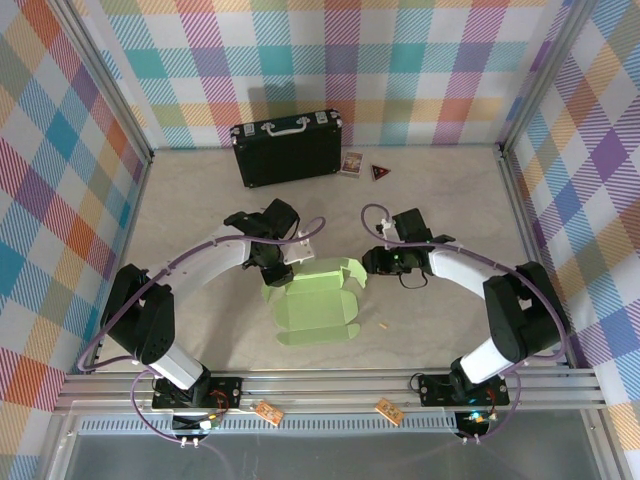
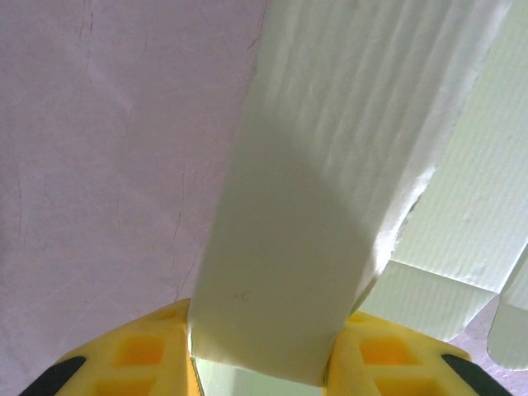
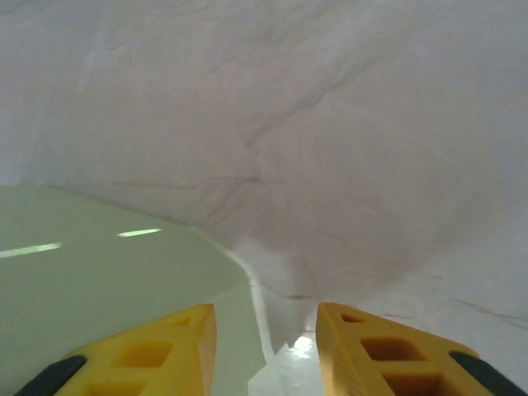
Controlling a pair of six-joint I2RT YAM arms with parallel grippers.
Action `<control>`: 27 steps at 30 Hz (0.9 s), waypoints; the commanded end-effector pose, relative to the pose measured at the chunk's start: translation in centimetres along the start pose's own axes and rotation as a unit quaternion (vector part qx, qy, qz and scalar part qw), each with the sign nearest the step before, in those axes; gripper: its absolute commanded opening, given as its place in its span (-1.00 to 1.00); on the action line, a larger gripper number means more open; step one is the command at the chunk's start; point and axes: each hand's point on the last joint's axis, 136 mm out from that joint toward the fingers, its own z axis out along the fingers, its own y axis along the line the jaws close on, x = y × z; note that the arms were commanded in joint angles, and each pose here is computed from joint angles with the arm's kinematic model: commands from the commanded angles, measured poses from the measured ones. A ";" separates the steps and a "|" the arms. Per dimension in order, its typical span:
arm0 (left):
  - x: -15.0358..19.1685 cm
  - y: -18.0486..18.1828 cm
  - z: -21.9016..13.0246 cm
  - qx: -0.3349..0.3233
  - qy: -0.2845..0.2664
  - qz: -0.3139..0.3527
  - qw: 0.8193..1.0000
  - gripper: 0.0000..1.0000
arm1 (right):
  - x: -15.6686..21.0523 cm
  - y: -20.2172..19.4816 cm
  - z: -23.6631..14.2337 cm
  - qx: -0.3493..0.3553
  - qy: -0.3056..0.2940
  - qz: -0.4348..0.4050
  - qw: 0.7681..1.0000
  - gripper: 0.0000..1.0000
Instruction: Fold the paper box
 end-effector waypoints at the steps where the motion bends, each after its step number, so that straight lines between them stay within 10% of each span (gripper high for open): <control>1: 0.2 -0.2 0.7 0.007 0.019 -0.006 1.000 -0.45 | 0.9 2.7 -0.4 -0.082 0.018 -0.013 0.996 -0.27; 18: -0.4 -0.4 -0.2 0.011 -0.005 -0.031 0.999 -0.45 | 0.5 4.1 -0.8 -0.111 0.041 0.030 0.993 -0.20; 27: -0.7 -0.7 -1.0 0.015 -0.022 -0.046 0.999 -0.45 | -0.6 0.6 -3.1 0.016 -0.028 0.035 0.999 0.18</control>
